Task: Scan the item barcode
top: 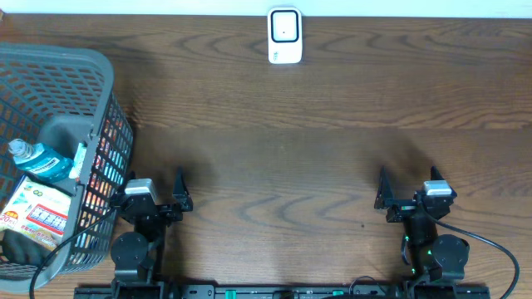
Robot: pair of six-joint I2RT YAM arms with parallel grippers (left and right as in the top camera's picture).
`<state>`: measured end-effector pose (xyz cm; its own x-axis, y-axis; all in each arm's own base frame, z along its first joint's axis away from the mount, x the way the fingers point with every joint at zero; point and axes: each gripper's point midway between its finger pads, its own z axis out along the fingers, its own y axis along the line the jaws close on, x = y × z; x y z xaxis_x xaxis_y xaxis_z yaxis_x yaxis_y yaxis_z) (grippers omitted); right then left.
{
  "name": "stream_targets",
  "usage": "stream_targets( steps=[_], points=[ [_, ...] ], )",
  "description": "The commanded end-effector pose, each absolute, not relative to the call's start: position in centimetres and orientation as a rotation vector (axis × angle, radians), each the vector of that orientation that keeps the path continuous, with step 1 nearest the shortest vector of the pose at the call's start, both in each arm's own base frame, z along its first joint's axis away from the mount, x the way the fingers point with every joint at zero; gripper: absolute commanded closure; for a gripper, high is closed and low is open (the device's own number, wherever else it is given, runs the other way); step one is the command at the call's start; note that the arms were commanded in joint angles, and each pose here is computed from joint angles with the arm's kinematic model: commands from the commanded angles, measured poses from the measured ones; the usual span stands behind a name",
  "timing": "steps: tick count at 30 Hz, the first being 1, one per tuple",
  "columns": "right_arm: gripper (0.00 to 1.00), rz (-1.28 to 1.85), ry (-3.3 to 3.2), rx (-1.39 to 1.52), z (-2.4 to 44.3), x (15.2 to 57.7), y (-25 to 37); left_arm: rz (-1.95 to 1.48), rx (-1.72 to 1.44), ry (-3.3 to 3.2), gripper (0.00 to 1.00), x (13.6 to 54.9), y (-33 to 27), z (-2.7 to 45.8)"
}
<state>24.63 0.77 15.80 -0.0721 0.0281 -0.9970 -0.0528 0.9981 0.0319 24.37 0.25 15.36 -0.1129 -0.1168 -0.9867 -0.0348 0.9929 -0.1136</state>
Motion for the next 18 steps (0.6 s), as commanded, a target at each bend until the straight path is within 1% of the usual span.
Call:
stream_targets(
  steps=[1,18],
  points=[
    [0.01,0.077,1.642,-0.008,15.76,24.61,0.85,-0.066,-0.125,1.724,0.02,24.37,0.35,13.61],
    [0.01,0.077,1.642,-0.008,15.76,24.61,0.85,-0.065,-0.125,1.717,0.02,24.4,0.35,13.77]
  ],
)
